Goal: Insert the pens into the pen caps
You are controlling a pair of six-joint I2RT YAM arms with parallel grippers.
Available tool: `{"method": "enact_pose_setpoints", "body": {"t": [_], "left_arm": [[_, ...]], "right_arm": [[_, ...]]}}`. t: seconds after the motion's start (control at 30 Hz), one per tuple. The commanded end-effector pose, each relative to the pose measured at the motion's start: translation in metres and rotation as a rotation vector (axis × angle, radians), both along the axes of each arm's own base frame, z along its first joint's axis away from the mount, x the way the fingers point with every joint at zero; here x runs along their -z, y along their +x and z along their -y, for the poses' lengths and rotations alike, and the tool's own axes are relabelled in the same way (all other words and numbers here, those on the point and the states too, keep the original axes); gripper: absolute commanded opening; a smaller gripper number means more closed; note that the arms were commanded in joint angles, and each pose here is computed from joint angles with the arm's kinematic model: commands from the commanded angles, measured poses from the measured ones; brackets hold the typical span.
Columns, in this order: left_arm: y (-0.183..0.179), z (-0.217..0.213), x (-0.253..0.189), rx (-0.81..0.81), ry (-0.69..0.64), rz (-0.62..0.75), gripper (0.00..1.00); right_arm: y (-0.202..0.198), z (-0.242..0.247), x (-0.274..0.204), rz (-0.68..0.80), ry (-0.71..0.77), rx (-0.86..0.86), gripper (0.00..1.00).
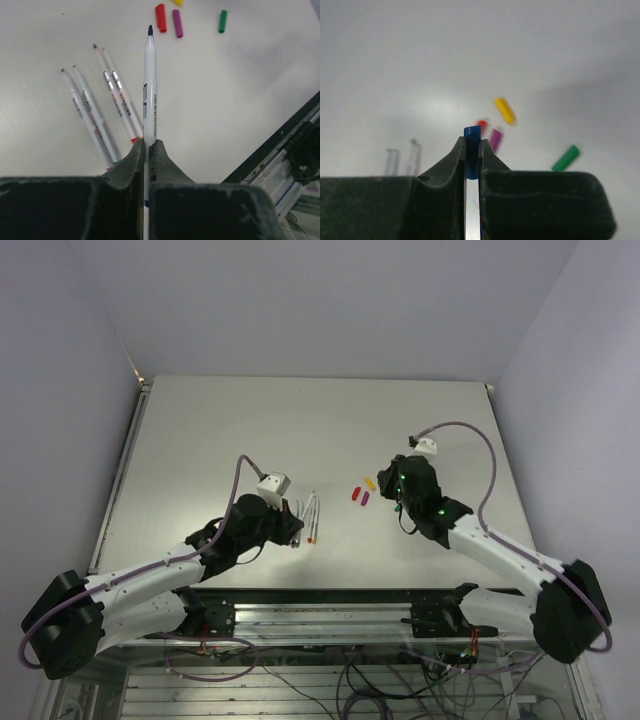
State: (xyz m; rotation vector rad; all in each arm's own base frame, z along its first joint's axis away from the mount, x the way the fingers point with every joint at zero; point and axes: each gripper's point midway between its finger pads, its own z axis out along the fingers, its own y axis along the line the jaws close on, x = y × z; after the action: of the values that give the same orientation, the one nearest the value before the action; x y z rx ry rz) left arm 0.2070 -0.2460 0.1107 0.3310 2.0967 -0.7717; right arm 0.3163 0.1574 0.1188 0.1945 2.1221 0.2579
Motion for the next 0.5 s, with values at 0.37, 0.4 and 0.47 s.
{"method": "enact_pose_setpoints", "body": {"t": [0.37,0.4,0.47], "left_arm": [[-0.032,0.074,-0.107,0.315,-0.471,0.179,0.07],[-0.031,0.075,-0.111,0.318,-0.478,0.181,0.07],[-0.030,0.077,-0.114,0.313,-0.490,0.176,0.07]], "right_arm": [[-0.038,-0.076,-0.146,0.640,0.269,-0.402,0.00],[-0.042,-0.081,-0.152,0.668,0.282,-0.423,0.00],[-0.048,-0.088,-0.167,0.726,0.312,-0.450,0.00]]}}
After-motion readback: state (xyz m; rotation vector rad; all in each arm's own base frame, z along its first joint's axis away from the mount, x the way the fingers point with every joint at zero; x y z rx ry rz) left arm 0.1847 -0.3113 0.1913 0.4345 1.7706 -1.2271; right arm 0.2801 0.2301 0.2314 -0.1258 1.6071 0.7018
